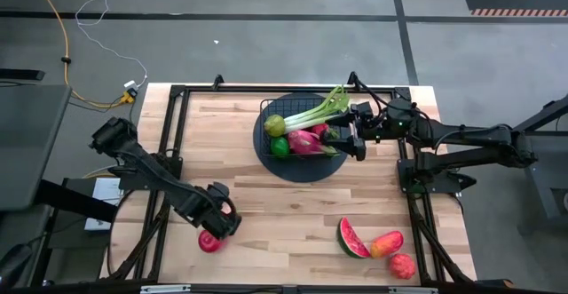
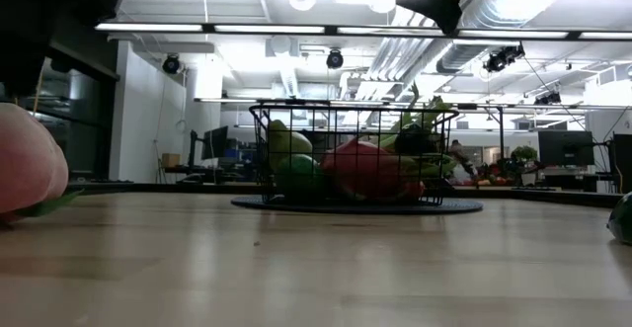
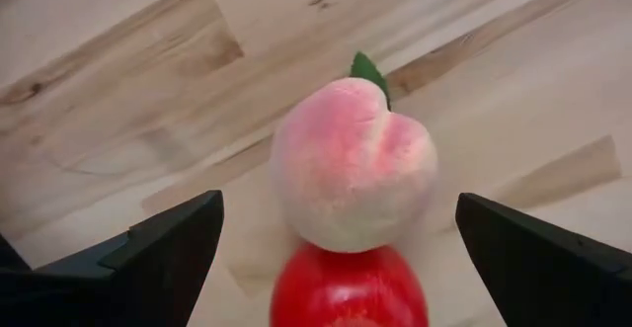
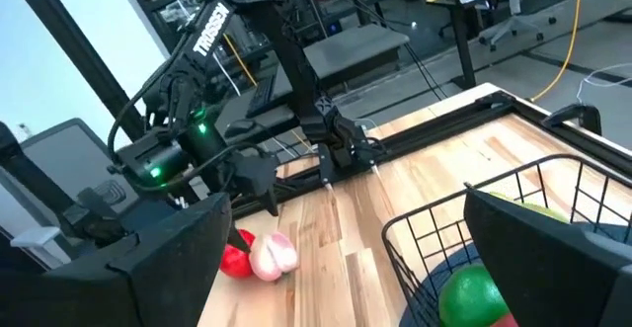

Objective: Build produce basket
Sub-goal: Put the peach into the wire basket

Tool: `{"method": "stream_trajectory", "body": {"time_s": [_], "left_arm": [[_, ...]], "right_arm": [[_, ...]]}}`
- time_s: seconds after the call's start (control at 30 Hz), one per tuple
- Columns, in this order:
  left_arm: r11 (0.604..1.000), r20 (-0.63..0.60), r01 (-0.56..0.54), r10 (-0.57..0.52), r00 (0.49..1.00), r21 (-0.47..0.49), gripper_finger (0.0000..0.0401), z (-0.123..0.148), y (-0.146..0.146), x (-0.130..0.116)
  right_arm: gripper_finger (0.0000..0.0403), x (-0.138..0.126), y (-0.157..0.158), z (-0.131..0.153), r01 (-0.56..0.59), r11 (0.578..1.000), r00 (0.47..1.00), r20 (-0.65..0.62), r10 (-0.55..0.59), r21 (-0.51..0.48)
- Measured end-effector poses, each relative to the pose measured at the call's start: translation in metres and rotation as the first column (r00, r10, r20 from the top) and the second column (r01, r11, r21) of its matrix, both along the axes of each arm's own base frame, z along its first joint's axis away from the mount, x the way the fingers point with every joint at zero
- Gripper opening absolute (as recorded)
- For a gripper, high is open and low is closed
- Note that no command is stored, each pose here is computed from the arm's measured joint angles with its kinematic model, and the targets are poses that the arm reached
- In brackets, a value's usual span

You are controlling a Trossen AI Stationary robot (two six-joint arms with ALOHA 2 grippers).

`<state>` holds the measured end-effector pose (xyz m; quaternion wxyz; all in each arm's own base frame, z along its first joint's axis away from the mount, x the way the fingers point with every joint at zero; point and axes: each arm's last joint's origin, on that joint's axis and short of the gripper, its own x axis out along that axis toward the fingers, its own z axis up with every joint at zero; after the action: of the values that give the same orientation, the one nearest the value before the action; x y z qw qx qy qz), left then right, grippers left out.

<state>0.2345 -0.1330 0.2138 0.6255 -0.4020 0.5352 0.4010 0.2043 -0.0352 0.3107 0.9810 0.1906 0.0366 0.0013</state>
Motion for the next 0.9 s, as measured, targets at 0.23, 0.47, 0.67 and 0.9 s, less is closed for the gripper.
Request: {"method": "stream_trajectory", "body": {"time_s": [0.23, 0.47, 0.67, 0.9], "left_arm": [[0.999, -0.048, 0.038, -0.037, 0.998, 0.026, 0.0392, -0.017, -0.003, 0.008], [0.993, -0.037, 0.117, -0.118, 0.992, -0.015, 0.0392, -0.041, -0.007, 0.024], [0.984, -0.047, 0.177, -0.177, 0.983, -0.011, 0.0392, -0.046, -0.001, 0.03], [0.971, -0.057, 0.238, -0.24, 0.969, -0.03, 0.0377, -0.045, 0.006, 0.033]], "right_arm": [[0.0397, 0.0, 0.0, -0.001, 0.003, 1.0, 1.0, -0.01, -0.002, 0.025], [0.0397, 0.0, 0.0, -0.001, 0.003, 1.0, 1.0, -0.011, -0.003, 0.026], [0.0397, 0.0, 0.0, -0.002, 0.006, 0.999, 1.0, -0.018, -0.005, 0.045], [0.0397, 0.0, 0.0, -0.002, 0.006, 0.999, 1.0, -0.018, -0.005, 0.046]]}}
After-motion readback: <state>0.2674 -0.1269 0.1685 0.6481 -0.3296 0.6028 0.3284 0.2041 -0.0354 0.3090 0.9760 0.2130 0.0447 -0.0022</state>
